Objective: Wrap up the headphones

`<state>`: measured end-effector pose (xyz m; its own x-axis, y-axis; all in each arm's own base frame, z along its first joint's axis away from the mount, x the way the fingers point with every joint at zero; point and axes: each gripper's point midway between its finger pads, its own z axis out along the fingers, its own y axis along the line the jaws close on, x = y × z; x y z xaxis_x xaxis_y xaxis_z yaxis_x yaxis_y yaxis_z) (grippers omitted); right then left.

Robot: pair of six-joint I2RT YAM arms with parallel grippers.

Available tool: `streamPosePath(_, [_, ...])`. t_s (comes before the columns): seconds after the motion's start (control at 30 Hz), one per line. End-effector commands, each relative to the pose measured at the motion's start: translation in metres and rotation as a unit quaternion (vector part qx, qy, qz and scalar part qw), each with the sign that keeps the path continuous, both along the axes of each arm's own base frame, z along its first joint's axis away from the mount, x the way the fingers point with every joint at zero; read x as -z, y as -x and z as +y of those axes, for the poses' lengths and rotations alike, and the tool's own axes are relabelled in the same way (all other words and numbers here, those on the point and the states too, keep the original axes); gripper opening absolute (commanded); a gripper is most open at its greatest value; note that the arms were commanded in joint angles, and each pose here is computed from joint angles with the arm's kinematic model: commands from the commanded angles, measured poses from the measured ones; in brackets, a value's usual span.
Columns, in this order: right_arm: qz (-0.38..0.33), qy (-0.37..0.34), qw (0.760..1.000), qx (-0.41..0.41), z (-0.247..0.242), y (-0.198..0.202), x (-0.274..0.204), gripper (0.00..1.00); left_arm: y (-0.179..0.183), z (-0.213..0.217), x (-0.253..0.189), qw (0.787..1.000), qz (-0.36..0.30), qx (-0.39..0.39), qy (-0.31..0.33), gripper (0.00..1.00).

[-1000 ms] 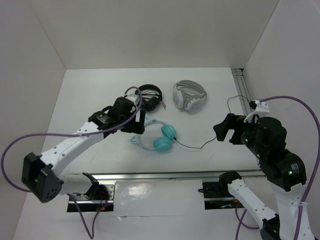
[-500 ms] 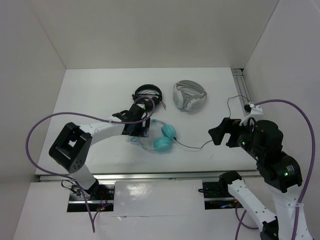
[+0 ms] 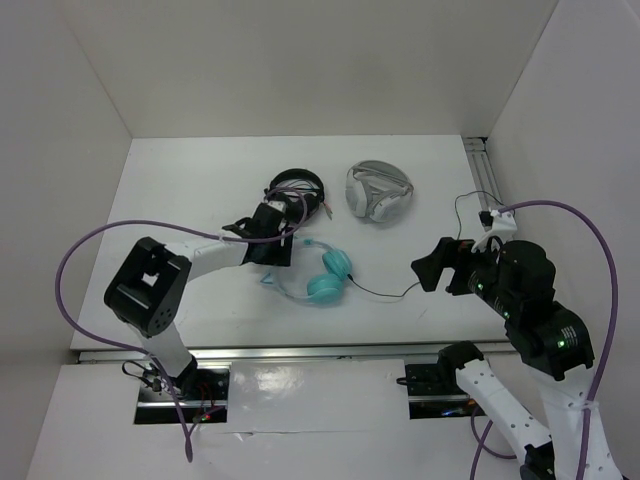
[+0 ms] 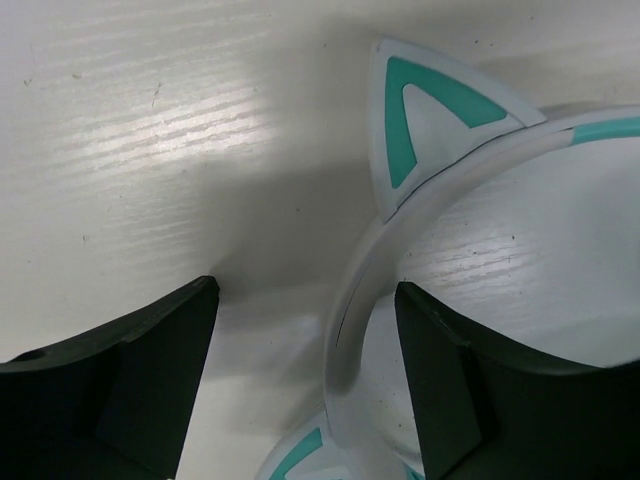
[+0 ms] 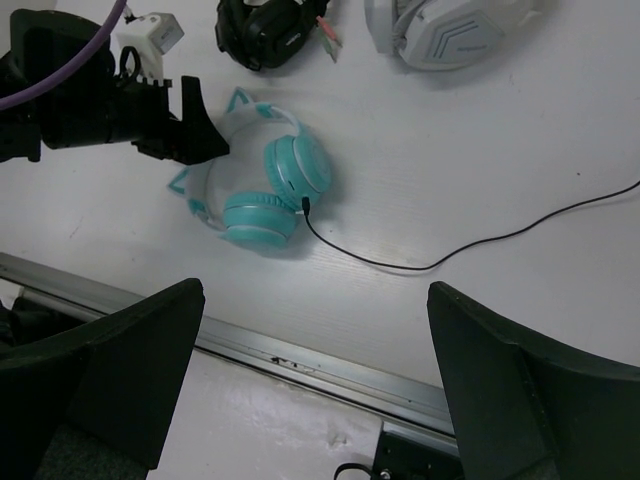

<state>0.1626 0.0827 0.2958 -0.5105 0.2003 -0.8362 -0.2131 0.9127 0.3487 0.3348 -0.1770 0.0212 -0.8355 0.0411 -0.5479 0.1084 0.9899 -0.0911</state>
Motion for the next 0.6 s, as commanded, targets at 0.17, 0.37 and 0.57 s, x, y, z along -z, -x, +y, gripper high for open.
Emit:
streamPosePath(0.17, [-0.04,-0.015,0.999,-0.007,0.004,-0.005,-0.021,1.0,0.016,-0.01,0.022,0.999,0.032,0.021,-0.032,0.64])
streamPosePath(0.37, [-0.048,-0.017,0.999,-0.007,0.003,0.0,-0.031,1.0,0.035,0.0,0.038,0.996,0.07,-0.001,-0.054,0.38])
streamPosePath(0.57, [-0.056,-0.01,0.998,-0.001,-0.002,0.003,-0.038,1.0,0.049,-0.002,0.051,0.992,0.099,0.004,-0.078,0.06])
